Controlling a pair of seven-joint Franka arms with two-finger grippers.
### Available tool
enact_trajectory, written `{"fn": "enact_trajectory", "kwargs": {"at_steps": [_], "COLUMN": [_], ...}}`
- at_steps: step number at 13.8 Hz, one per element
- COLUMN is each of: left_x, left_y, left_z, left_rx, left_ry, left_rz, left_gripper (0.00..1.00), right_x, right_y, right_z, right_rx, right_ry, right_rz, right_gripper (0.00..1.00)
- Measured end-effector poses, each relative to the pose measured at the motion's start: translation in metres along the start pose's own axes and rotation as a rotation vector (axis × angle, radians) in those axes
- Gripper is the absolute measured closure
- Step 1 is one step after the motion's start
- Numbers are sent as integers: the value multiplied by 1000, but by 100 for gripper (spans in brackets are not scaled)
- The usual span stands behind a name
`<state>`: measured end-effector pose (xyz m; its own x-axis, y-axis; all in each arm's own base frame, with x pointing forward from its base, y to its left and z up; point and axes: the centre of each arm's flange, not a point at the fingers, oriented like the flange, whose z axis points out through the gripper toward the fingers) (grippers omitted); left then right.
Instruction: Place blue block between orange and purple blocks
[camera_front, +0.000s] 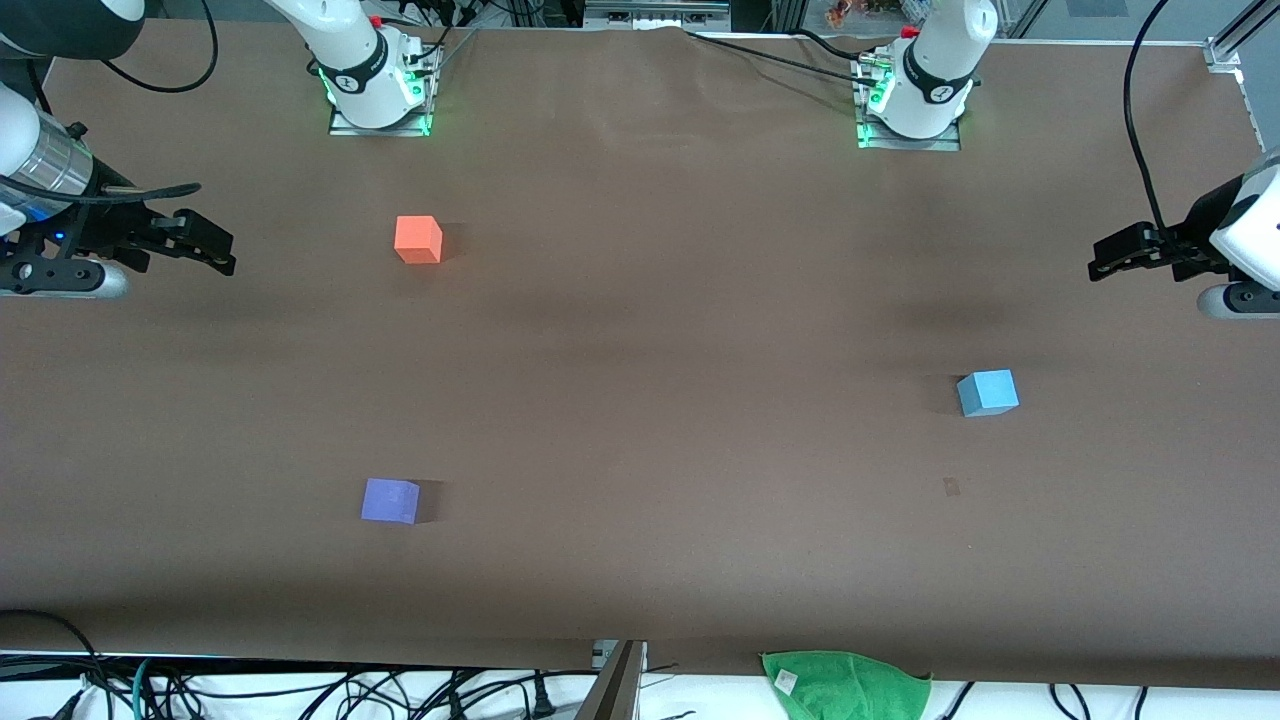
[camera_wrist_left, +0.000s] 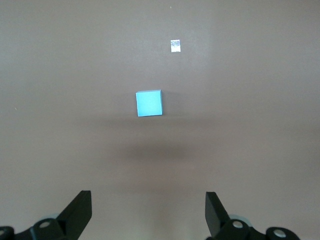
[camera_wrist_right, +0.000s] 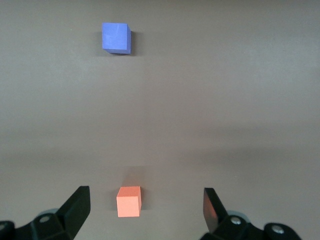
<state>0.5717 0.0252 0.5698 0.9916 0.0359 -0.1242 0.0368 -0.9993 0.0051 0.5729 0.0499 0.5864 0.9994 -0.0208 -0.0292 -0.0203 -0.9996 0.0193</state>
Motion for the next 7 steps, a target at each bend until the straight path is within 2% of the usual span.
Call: {"fn": "enact_trajectory", "kwargs": {"at_steps": [3,7], "left_x": [0,3], "left_y": [0,-2], "left_z": [3,18], "left_rx": [0,-2], "left_ry": [-13,-70], "left_rz": [0,-4], "left_gripper": [0,0], "right_x": [0,0], "right_y": [0,0], "right_z": [0,0], "right_rx": [0,0], "right_ry": [0,0], "right_rz": [0,0], "right_gripper": [0,0]}}
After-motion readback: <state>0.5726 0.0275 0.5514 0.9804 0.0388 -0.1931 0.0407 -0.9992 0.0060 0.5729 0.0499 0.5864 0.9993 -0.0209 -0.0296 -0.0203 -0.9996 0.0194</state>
